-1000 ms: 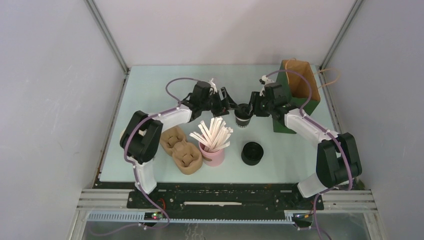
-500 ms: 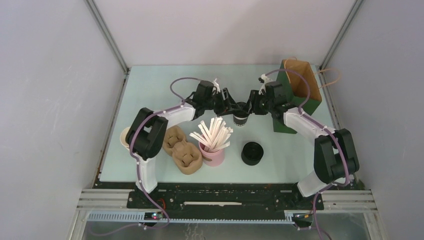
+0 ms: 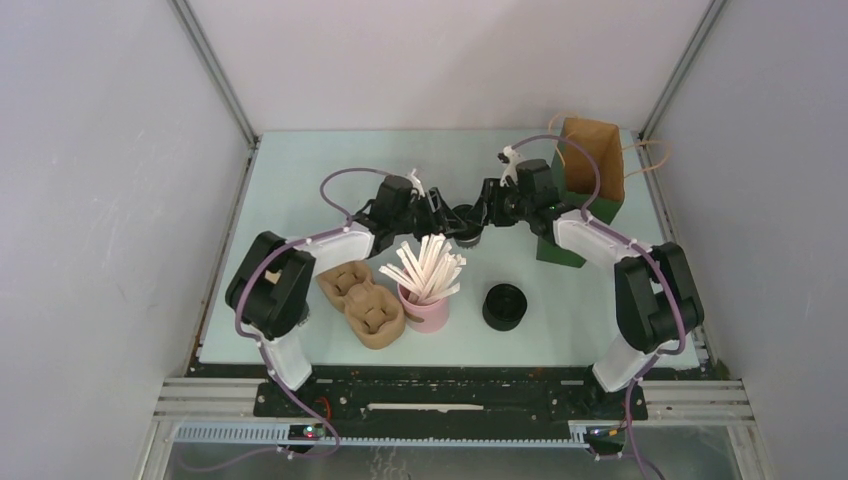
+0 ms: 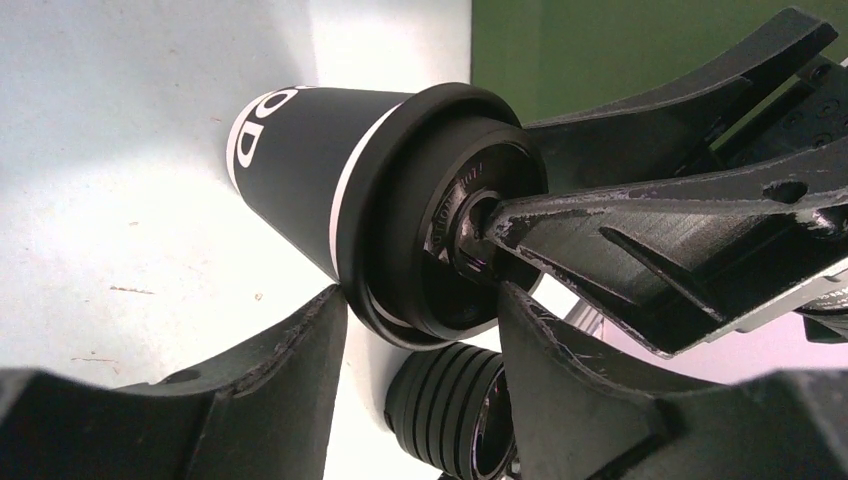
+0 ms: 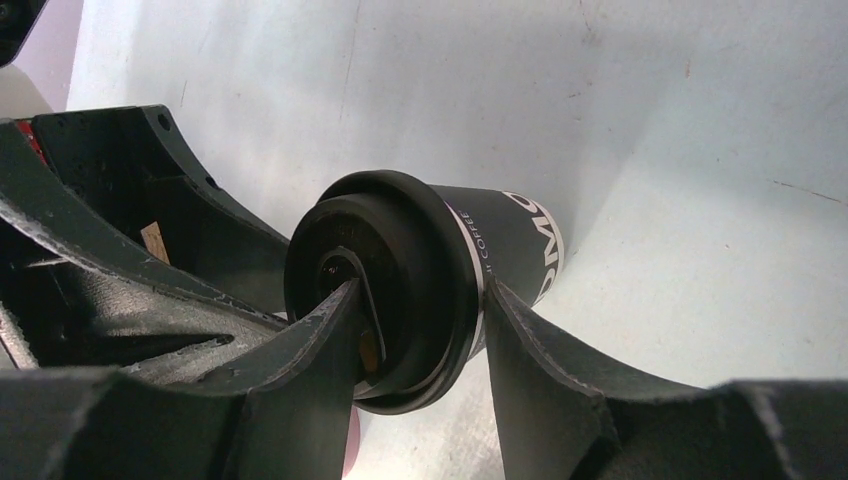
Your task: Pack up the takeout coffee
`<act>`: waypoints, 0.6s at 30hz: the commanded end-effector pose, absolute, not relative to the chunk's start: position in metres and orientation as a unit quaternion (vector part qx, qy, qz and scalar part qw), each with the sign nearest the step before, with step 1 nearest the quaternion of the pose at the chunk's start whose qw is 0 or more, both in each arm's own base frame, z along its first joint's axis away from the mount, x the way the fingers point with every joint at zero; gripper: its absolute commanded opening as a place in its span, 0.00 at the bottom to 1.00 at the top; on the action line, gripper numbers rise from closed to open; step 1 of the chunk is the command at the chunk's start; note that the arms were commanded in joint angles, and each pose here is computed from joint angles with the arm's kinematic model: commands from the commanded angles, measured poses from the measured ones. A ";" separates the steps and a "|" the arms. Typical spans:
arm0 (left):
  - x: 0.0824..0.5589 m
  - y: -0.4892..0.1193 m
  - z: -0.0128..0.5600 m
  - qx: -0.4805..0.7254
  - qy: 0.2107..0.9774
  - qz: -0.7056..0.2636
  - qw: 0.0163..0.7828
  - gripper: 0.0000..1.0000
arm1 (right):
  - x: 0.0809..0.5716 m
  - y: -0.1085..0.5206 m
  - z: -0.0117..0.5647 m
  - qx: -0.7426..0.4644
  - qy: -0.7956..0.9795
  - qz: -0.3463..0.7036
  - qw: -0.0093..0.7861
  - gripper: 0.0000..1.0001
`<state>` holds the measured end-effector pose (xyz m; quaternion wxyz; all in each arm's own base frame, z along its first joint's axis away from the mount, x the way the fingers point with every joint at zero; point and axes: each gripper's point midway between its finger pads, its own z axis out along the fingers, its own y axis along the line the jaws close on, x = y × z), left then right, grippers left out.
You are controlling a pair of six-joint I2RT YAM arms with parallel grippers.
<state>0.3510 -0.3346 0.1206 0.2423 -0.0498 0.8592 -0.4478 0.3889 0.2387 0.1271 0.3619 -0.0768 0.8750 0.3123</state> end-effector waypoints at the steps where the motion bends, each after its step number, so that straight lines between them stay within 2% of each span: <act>1: 0.340 -0.354 0.152 -0.004 0.837 -0.489 0.244 0.63 | 0.379 0.236 0.089 -0.076 0.905 0.292 0.301 0.55; 8: 0.358 -0.350 0.164 0.012 0.844 -0.465 0.268 0.78 | 0.383 0.221 0.081 -0.063 0.920 0.248 0.297 0.56; 13: 0.375 -0.314 0.172 0.001 0.851 -0.401 0.339 0.85 | 0.384 0.218 0.087 -0.068 0.918 0.246 0.304 0.57; 18: 0.394 -0.295 0.180 -0.014 0.849 -0.398 0.347 0.82 | 0.385 0.219 0.087 -0.080 0.918 0.251 0.297 0.57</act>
